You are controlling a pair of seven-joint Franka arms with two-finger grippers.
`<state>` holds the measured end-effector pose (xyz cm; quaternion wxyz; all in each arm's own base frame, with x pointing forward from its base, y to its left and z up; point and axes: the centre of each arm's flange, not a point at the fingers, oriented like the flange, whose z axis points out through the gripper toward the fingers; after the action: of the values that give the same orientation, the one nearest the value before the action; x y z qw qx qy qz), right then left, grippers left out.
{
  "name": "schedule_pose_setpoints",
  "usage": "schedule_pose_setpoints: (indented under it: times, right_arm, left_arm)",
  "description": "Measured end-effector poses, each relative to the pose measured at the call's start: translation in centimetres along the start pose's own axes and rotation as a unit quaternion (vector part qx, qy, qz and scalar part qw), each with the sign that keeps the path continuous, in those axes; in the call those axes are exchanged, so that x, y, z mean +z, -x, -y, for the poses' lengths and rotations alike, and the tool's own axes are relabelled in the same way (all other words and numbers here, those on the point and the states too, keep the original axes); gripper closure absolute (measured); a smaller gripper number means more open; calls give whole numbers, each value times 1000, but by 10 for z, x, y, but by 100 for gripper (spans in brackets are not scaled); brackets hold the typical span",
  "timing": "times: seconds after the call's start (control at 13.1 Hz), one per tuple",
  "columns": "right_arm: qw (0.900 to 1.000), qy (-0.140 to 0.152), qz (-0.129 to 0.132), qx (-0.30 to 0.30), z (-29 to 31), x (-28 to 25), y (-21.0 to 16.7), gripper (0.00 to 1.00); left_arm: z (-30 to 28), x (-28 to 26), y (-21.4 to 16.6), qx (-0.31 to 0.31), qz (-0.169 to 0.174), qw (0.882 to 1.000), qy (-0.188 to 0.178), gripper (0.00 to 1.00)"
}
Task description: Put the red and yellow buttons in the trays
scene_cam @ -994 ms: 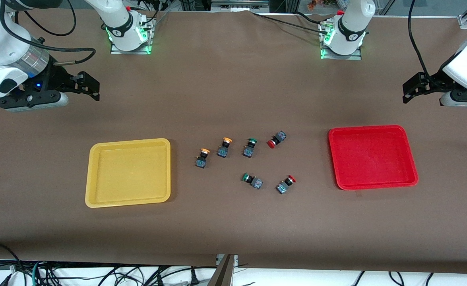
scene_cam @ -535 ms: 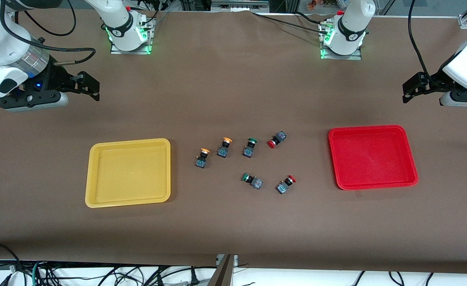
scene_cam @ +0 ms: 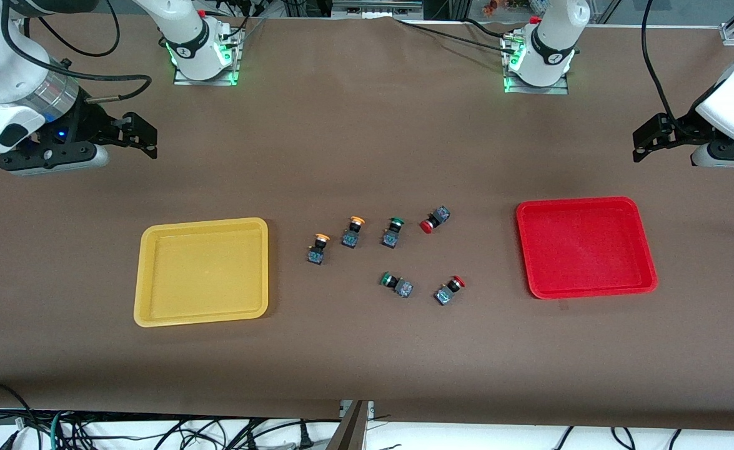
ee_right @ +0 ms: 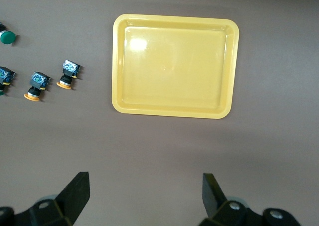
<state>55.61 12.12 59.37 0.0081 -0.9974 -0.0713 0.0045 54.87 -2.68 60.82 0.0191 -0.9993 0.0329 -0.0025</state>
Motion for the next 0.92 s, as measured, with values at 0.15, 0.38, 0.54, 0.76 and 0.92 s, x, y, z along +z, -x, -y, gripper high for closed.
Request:
schedule_pose_setpoints:
  times: [0.15, 0.38, 0.54, 0.76, 0.92]
  right_arm:
    - [1000, 0, 0, 0, 0, 0, 0, 0]
    - [1000, 0, 0, 0, 0, 0, 0, 0]
    - [1000, 0, 2, 0, 0, 1, 0, 0]
    - [1000, 0, 4, -1, 1, 4, -1, 0]
    - [1000, 0, 6, -2, 3, 5, -1, 0]
  left_arm:
    - [0, 0, 0, 0, 0, 1000, 0, 0]
    - [0, 0, 0, 0, 0, 1000, 0, 0]
    - [0, 0, 0, 0, 0, 1000, 0, 0]
    - [0, 0, 0, 0, 0, 1000, 0, 0]
    - [0, 0, 0, 0, 0, 1000, 0, 0]
